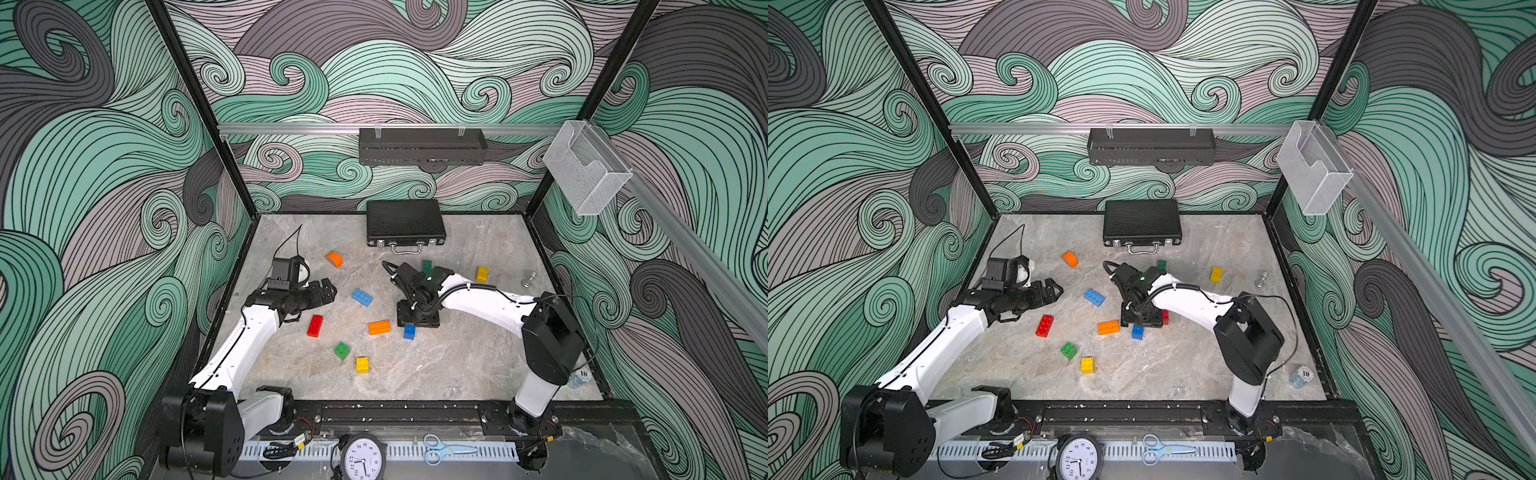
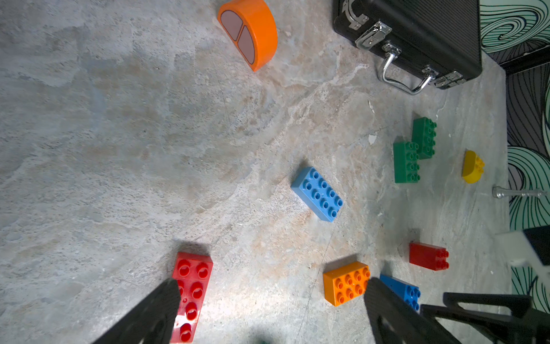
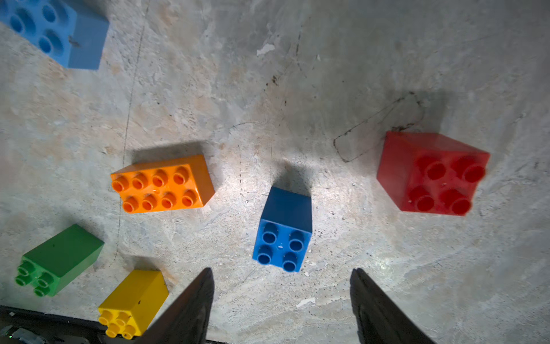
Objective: Assemble an ice cream with lego
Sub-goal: Pick up the lego brick from the center of the board, then assemble the lego brick with the lego brick.
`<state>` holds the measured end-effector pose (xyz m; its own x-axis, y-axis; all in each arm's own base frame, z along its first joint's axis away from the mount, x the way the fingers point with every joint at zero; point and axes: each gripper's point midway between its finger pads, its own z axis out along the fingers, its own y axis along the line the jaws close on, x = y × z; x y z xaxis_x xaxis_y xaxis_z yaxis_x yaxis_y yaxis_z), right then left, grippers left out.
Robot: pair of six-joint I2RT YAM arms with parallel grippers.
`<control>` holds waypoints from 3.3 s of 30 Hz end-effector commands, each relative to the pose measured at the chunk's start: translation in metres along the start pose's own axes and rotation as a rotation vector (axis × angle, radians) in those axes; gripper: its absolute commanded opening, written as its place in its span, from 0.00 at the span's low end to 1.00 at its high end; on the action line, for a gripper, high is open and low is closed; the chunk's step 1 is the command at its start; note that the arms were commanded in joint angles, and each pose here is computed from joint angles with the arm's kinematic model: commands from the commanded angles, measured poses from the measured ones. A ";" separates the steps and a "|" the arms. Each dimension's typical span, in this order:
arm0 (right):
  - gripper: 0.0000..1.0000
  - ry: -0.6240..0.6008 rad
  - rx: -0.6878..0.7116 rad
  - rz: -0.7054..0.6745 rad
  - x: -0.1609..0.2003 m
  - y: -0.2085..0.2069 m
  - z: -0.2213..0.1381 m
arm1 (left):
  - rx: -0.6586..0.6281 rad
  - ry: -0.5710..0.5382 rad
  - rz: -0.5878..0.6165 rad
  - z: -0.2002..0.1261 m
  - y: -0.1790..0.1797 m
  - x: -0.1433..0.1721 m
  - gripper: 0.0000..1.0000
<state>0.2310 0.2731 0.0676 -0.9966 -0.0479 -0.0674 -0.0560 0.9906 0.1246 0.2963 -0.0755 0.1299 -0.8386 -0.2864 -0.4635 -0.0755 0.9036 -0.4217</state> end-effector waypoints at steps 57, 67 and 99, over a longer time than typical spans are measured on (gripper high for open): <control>0.24 0.051 0.123 -0.133 -0.038 -0.074 -0.031 | 0.142 0.104 0.090 0.024 -0.057 0.008 0.97; 0.24 0.075 0.141 -0.132 -0.043 -0.082 -0.018 | 0.126 0.106 0.090 0.025 -0.057 0.009 0.97; 0.22 0.193 0.191 -0.031 -0.021 -0.098 0.019 | 0.092 0.135 0.099 0.029 -0.051 0.016 0.97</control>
<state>0.2757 0.1958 0.0657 -0.9933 -0.1135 0.0214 -0.1131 0.9934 0.0178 0.2987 -0.1337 0.1158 -0.9052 -0.1584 -0.3944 0.0464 0.8855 -0.4622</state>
